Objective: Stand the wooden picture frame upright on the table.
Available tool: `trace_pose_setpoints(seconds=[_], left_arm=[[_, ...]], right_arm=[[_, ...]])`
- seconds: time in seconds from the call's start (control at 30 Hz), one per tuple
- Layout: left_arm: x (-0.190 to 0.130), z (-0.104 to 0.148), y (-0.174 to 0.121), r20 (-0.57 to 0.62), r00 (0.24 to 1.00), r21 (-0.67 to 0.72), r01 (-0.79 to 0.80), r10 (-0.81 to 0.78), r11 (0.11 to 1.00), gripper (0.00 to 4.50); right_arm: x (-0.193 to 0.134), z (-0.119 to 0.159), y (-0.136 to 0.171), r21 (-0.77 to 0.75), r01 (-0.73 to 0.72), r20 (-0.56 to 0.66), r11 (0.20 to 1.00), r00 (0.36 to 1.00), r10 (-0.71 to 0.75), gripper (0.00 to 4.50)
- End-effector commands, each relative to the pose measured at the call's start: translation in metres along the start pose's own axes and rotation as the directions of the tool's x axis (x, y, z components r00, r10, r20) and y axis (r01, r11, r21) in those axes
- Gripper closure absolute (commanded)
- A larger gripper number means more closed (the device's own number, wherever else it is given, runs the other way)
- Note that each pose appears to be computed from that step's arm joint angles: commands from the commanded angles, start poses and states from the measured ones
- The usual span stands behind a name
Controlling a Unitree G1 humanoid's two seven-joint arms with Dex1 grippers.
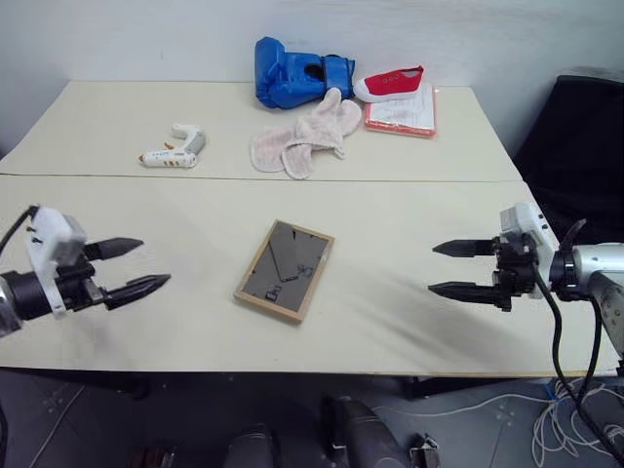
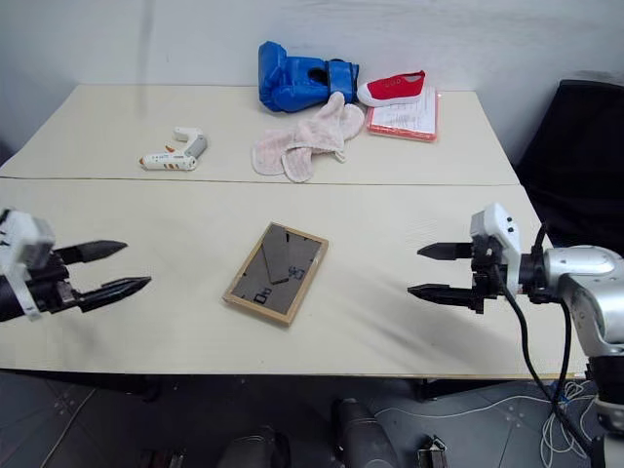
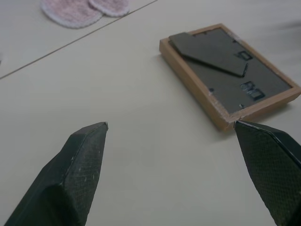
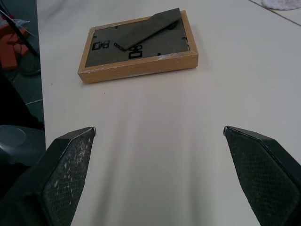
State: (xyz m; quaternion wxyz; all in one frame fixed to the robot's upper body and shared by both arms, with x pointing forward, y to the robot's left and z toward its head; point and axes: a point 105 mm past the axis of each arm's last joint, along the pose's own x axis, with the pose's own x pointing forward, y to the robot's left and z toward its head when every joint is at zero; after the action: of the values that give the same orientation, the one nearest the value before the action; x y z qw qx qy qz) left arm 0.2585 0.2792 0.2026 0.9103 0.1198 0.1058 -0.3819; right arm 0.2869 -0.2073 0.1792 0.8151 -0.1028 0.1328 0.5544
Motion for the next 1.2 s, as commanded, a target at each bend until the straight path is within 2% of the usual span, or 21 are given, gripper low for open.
trace_pose_setpoints(seconds=[0.03,0.3,0.43,0.53,0.7,0.9,0.93,0.97,1.2], left_arm=[[0.000,0.010,-0.002,0.005,0.999,0.046,0.037,-0.037,0.998,0.00],[0.010,0.003,0.001,-0.016,0.999,0.044,0.030,-0.030,0.999,0.00],[0.030,-0.010,-0.001,-0.084,0.994,0.101,0.080,-0.072,0.992,0.00],[0.053,-0.023,0.002,-0.167,0.981,0.172,0.129,-0.100,0.977,0.60],[0.087,-0.031,0.003,-0.245,0.957,0.269,0.223,-0.157,0.937,2.22],[0.117,-0.027,-0.005,-0.246,0.940,0.300,0.307,-0.238,0.903,4.10],[0.121,-0.027,-0.008,-0.243,0.935,0.296,0.324,-0.257,0.899,4.41],[0.123,-0.028,-0.012,-0.244,0.928,0.291,0.347,-0.281,0.892,4.46],[0.129,-0.031,-0.036,-0.237,0.886,0.189,0.444,-0.398,0.876,4.46]], right_arm=[[-0.001,0.007,0.000,-0.024,-0.003,0.018,1.000,1.000,0.003,0.02],[0.007,0.010,0.001,-0.050,0.015,0.029,0.999,1.000,-0.013,0.02],[0.022,0.011,-0.003,-0.096,0.030,0.014,0.995,0.999,-0.029,0.02],[0.042,0.011,-0.005,-0.129,0.013,0.004,0.992,1.000,-0.012,0.62],[0.079,0.006,-0.006,-0.202,-0.032,-0.038,0.979,0.999,0.025,2.41],[0.122,0.006,-0.012,-0.238,-0.050,-0.035,0.970,0.998,0.043,4.48],[0.127,0.006,-0.012,-0.239,-0.058,-0.036,0.969,0.998,0.051,4.50],[0.132,0.005,-0.013,-0.243,-0.059,-0.039,0.968,0.998,0.050,4.50],[0.154,0.005,-0.023,-0.267,-0.021,-0.046,0.963,0.999,0.009,4.50]])
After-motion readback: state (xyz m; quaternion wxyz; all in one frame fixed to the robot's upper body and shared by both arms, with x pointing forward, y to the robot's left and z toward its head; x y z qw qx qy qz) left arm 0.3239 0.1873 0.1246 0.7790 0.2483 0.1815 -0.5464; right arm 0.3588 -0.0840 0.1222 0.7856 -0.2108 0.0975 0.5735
